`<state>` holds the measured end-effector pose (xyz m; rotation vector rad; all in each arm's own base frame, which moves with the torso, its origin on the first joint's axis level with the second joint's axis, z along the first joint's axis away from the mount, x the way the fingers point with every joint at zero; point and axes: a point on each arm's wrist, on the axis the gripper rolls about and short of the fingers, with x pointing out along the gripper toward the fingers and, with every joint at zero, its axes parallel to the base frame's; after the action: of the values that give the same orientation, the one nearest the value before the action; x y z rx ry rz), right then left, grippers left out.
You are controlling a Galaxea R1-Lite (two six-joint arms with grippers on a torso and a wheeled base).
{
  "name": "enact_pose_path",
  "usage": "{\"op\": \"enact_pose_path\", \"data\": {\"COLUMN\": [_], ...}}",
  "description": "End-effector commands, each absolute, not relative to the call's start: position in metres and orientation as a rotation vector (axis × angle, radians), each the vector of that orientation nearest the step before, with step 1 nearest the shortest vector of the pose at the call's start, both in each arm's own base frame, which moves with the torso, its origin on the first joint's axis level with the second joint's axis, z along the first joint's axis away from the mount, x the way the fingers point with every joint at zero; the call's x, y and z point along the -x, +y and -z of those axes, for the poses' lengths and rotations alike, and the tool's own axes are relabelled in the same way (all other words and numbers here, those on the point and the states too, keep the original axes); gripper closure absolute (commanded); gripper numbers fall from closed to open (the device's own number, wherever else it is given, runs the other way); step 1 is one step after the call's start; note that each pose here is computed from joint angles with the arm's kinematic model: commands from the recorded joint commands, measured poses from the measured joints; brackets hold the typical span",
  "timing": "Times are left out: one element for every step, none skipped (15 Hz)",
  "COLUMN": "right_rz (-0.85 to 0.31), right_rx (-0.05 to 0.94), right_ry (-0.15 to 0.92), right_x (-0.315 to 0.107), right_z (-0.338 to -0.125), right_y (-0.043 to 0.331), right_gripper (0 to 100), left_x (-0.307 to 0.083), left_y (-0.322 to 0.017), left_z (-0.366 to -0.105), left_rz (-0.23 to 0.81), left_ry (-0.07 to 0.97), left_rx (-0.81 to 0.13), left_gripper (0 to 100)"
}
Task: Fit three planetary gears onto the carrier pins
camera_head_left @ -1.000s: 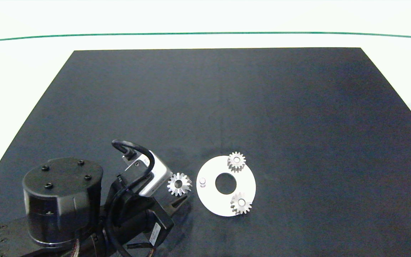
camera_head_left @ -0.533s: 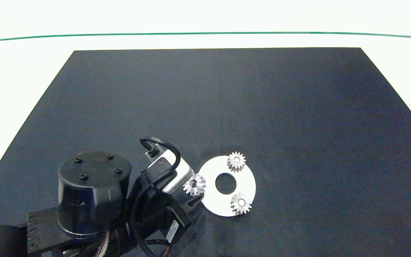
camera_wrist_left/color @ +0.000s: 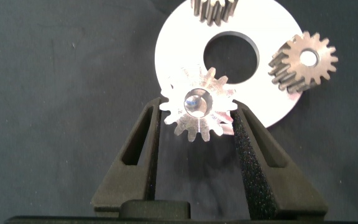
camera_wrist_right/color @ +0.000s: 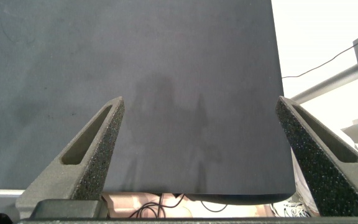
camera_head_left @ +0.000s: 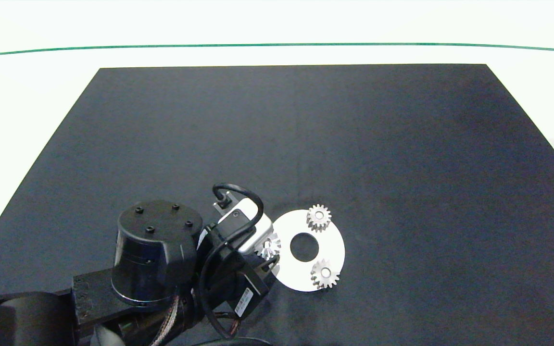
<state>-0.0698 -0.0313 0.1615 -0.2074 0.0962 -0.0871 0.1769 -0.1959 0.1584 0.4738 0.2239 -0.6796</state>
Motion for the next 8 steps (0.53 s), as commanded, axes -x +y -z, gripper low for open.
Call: {"op": "enact_pose_path", "data": {"right_rz": [0.088,0.088,0.088,0.088,0.088,0.088,0.087,0.087], "right_rx": [0.210,0.210,0.210,0.210,0.210,0.210,0.210,0.210], "right_ry": [0.099,0.099,0.099,0.099,0.099,0.099,0.099,0.099], "right_x": [0.0699,0.0699,0.0699,0.0699,0.0699,0.0699,0.0699,0.0699], "right_z": [-0.1612,-0.1612,-0.1612,-0.1612,-0.1612,-0.1612,-0.1612,-0.1612], "right_y": [-0.0314,-0.0314,-0.0314,-0.0314,-0.0314,-0.0314,-0.0315,-0.0315], "right_gripper": [0,0,0,0,0,0,0,0], "left_x": [-0.1782,-0.1794,-0.1798,-0.1809,-0.1815,-0.1822,-0.1820,-0.1822], "left_y": [-0.1992,-0.2006,-0.2018,-0.2031,-0.2038,-0.2038,-0.2037,-0.2039], "left_z": [-0.1574,-0.1557,-0.1552,-0.1540,-0.1540,-0.1531,-0.1528,-0.1533], "left_rz": [0.683,0.684,0.686,0.686,0.686,0.685,0.685,0.685], "left_ry": [0.224,0.229,0.230,0.233,0.233,0.236,0.237,0.235], "left_rx": [-0.477,-0.480,-0.481,-0.483,-0.483,-0.484,-0.485,-0.483], "left_gripper": [87,87,87,87,87,87,87,87]}}
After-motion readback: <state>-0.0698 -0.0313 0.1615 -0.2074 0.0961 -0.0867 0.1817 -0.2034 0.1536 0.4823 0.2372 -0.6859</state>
